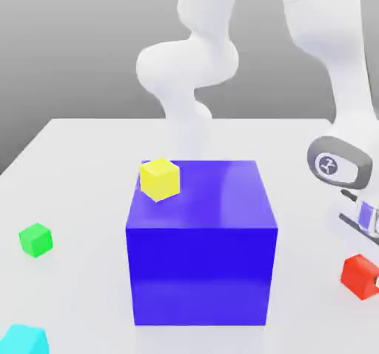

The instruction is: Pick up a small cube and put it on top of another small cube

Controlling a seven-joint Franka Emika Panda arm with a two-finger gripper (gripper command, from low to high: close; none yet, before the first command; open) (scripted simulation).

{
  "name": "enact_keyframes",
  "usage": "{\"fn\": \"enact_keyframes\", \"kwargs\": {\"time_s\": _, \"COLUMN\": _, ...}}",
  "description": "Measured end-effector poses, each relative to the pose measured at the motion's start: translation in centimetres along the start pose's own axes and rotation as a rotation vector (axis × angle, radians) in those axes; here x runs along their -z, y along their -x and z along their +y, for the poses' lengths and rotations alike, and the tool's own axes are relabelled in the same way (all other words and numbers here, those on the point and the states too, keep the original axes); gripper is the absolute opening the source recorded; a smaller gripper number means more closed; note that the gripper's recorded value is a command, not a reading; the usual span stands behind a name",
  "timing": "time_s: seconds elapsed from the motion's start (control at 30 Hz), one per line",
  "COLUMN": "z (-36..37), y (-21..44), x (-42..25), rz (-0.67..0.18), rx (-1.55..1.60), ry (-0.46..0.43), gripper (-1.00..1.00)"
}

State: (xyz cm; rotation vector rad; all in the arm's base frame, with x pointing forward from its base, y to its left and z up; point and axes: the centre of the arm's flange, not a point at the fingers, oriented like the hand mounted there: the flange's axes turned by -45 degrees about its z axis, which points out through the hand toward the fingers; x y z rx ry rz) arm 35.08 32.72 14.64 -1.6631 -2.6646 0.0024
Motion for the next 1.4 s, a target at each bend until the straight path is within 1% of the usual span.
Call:
{"fn": "enact_keyframes", "kwargs": {"time_s": 0.17, "z": 0.0, "y": -0.2, "x": 5.2, "rz": 0.011, "rx": -0.016, "ry": -0.003, "gripper": -1.0}}
{"fn": "enact_keyframes", "kwargs": {"time_s": 0.37, "z": 3.4, "y": 7.7, "x": 7.6, "rz": 0.076, "rx": -0.4, "ry": -0.03, "gripper": -1.0}}
{"fn": "enact_keyframes", "kwargs": {"time_s": 0.5, "z": 5.1, "y": 15.1, "x": 9.0, "rz": 0.13, "rx": -0.703, "ry": -0.05, "gripper": -1.0}}
{"fn": "enact_keyframes", "kwargs": {"time_s": 0.6, "z": 5.3, "y": 22.8, "x": 9.7, "rz": 0.162, "rx": -0.963, "ry": -0.06, "gripper": -1.0}}
{"fn": "enact_keyframes", "kwargs": {"time_s": 0.8, "z": 2.1, "y": 37.7, "x": 10.4, "rz": 0.191, "rx": -1.413, "ry": -0.063, "gripper": -1.0}}
{"fn": "enact_keyframes", "kwargs": {"time_s": 0.93, "z": -2.1, "y": 46.7, "x": 10.6, "rz": 0.177, "rx": -1.672, "ry": -0.053, "gripper": -1.0}}
{"fn": "enact_keyframes", "kwargs": {"time_s": 1.0, "z": -4.7, "y": 51.0, "x": 10.6, "rz": 0.143, "rx": -1.782, "ry": -0.04, "gripper": -1.0}}
{"fn": "enact_keyframes", "kwargs": {"time_s": 1.07, "z": -7.6, "y": 54.8, "x": 10.5, "rz": 0.088, "rx": -1.872, "ry": -0.024, "gripper": -1.0}}
{"fn": "enact_keyframes", "kwargs": {"time_s": 1.17, "z": -10.5, "y": 58.1, "x": 10.0, "rz": 0.021, "rx": -1.941, "ry": -0.004, "gripper": -1.0}}
{"fn": "enact_keyframes", "kwargs": {"time_s": 1.27, "z": -11.0, "y": 58.7, "x": 5.8, "rz": 0.006, "rx": -1.952, "ry": 0.0, "gripper": -1.0}}
{"fn": "enact_keyframes", "kwargs": {"time_s": 1.3, "z": -11.1, "y": 58.8, "x": 4.8, "rz": 0.005, "rx": -1.954, "ry": 0.0, "gripper": 1.0}}
{"fn": "enact_keyframes", "kwargs": {"time_s": 1.4, "z": -11.1, "y": 58.8, "x": 4.8, "rz": 0.005, "rx": -1.954, "ry": 0.0, "gripper": 1.0}}
